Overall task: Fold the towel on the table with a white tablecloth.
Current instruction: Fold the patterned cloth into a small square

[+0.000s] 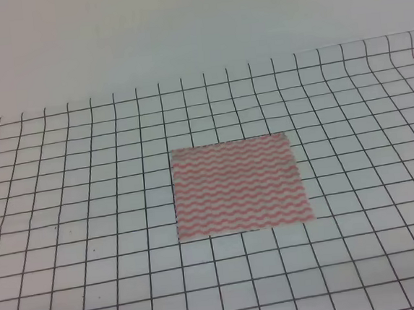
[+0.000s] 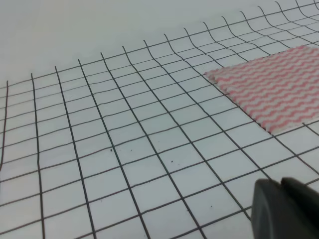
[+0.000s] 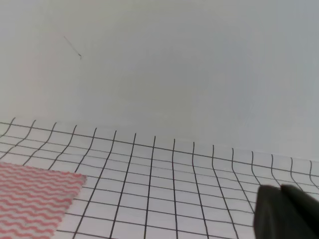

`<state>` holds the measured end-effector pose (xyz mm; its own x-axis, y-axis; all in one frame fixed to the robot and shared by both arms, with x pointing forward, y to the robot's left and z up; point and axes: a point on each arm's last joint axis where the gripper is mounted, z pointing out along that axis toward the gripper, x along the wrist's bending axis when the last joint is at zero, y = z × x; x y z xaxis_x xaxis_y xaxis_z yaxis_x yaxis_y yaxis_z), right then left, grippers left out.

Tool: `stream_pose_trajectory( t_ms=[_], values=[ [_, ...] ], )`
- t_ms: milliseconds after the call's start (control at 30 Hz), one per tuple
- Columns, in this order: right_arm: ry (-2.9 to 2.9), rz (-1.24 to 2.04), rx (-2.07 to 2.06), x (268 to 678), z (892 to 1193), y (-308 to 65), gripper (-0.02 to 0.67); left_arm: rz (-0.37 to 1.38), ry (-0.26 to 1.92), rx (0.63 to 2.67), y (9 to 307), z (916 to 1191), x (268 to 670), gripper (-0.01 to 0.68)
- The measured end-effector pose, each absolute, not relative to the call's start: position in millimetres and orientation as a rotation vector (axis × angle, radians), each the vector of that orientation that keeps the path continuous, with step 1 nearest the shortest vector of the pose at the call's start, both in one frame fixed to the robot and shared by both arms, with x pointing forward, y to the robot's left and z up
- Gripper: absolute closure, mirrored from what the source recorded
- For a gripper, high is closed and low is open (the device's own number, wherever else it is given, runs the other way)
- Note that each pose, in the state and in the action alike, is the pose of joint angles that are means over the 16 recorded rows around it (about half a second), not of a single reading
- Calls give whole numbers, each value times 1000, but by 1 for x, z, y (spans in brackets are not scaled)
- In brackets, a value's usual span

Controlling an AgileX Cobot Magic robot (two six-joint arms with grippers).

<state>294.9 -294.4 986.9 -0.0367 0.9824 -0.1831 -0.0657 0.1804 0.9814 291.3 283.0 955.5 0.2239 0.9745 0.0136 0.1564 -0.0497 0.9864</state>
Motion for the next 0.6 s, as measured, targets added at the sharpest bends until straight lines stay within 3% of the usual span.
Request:
stream_pose_trajectory(
  t_ms=[600],
  values=[
    [1451, 1166, 925, 293, 978, -281, 651, 995, 1139, 1438, 284, 956, 292, 673]
  ],
)
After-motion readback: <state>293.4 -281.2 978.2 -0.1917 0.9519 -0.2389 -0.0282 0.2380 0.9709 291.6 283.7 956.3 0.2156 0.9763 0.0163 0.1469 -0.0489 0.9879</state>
